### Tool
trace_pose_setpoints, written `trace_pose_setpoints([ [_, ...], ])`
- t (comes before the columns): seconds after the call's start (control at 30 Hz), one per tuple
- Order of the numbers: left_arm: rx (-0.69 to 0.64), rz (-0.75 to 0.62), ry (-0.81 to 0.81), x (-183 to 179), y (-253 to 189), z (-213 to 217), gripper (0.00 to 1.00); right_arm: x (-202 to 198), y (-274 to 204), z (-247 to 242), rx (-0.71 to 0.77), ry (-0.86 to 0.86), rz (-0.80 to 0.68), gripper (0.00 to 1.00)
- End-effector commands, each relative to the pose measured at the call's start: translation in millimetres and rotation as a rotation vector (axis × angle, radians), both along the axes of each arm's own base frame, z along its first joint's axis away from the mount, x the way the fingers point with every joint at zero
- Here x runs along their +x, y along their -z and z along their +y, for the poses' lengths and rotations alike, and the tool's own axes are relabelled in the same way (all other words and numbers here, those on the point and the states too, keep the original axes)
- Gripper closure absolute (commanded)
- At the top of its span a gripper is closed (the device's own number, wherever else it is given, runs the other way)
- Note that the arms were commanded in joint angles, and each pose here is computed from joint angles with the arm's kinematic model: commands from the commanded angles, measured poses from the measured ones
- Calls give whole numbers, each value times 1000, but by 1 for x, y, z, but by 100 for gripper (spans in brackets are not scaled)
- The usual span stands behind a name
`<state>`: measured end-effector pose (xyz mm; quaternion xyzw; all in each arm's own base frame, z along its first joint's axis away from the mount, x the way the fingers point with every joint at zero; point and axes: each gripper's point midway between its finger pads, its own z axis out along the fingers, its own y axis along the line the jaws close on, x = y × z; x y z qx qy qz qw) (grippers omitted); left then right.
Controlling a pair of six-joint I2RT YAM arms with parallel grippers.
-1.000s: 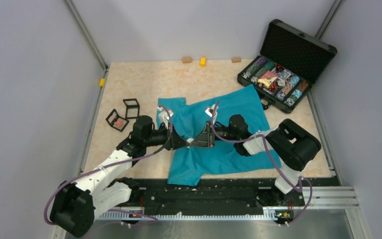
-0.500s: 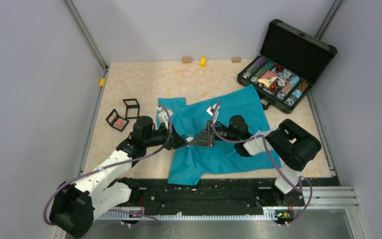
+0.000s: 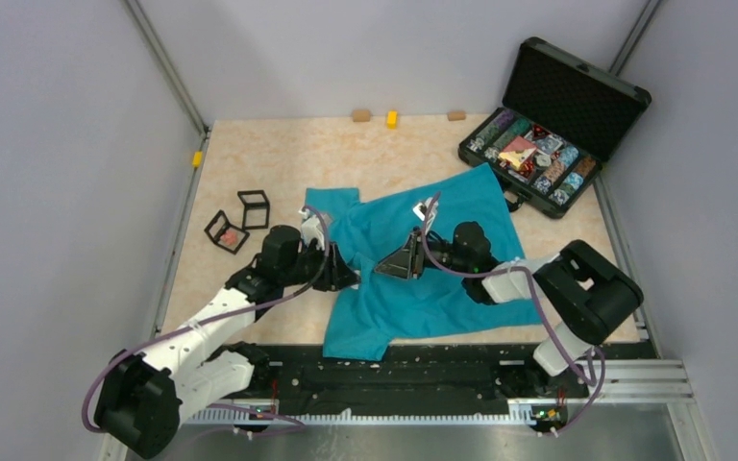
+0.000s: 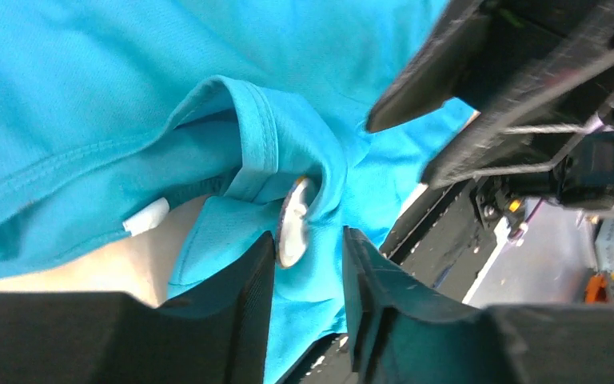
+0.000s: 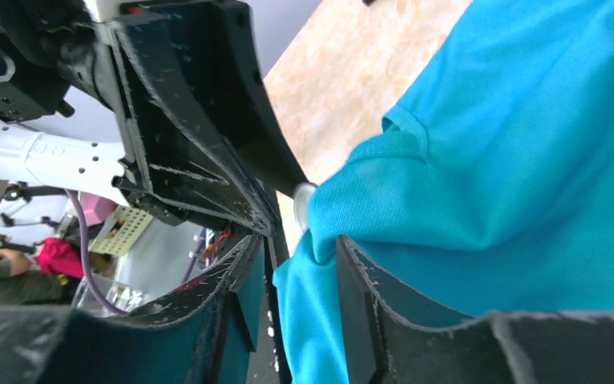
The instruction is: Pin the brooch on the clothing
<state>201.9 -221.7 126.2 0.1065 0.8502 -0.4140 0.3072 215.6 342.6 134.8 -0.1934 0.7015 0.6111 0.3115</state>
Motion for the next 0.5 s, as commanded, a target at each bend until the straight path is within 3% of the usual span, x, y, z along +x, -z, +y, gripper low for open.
trace_pose_setpoints([
  [0.0,66,-17,-71,15,-9,10,55,10,-25,-8,-10,55,-149,58],
  [0.1,94,-24,-100,18,-14,15,47,10,-26,-15,-65,76,-180,56],
  [0.47,125,-71,-224,31,-29,33,44,11,-22,-41,-207,152,-274,51],
])
